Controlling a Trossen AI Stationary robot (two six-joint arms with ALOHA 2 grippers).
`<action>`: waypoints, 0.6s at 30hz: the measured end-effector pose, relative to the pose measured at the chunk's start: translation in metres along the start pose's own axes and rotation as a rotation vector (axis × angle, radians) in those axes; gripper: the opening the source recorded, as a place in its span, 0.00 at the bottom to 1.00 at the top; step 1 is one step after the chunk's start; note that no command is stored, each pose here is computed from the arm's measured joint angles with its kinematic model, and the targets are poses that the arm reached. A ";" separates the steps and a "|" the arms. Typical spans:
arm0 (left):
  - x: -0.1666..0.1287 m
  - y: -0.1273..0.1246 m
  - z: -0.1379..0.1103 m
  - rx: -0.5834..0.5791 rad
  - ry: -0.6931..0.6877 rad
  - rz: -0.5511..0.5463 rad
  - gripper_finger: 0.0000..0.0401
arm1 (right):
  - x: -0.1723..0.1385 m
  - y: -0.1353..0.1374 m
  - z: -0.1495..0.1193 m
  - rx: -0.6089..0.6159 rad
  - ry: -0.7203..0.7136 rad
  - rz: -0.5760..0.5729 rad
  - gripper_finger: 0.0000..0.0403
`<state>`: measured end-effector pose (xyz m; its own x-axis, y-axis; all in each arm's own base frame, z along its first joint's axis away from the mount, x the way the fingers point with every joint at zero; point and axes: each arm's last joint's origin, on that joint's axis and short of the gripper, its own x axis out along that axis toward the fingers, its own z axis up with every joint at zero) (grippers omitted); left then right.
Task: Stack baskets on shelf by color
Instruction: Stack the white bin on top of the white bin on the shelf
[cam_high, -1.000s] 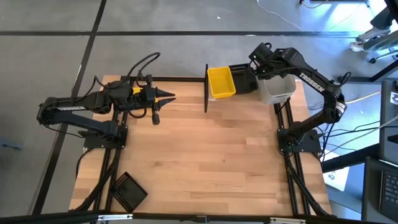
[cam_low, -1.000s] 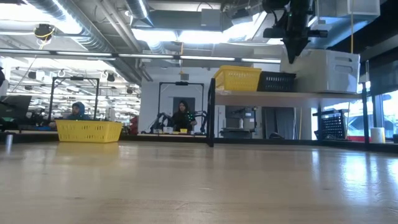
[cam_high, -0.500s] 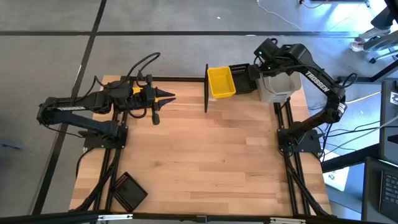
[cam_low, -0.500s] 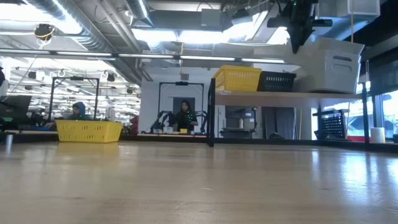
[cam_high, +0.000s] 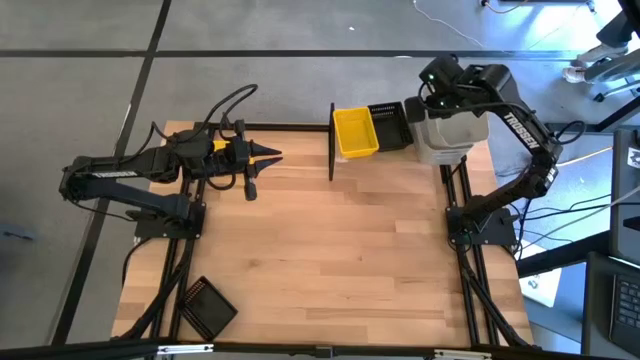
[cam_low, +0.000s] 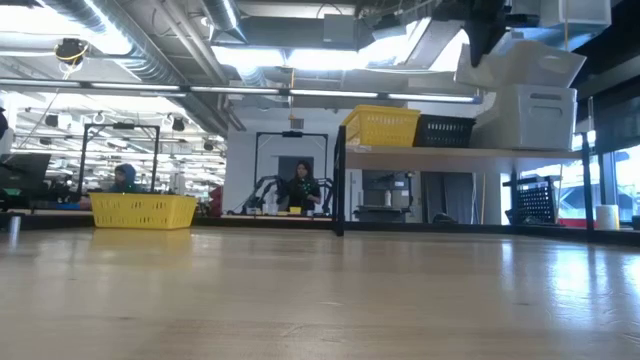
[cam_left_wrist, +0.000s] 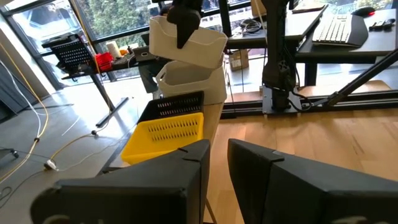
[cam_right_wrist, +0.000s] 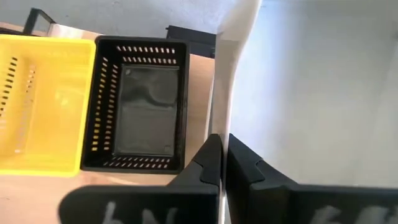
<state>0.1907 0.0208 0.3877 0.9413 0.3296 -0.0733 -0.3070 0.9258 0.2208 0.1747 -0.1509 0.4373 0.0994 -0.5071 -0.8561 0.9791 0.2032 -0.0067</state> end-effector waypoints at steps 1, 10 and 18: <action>0.000 0.000 0.000 0.000 0.000 0.000 0.12 | -0.001 0.000 0.000 0.001 -0.001 0.002 0.00; 0.000 0.000 0.000 0.000 0.000 0.000 0.12 | -0.017 -0.002 0.004 0.009 -0.027 0.082 0.00; 0.000 -0.001 0.000 0.000 -0.010 -0.048 0.12 | -0.024 -0.002 0.005 0.035 0.001 0.177 0.00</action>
<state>0.1912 0.0195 0.3876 0.9563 0.2827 -0.0745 -0.2611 0.9405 0.2172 0.1708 -0.1433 0.4606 0.2707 -0.4656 -0.8426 0.9518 0.2602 0.1621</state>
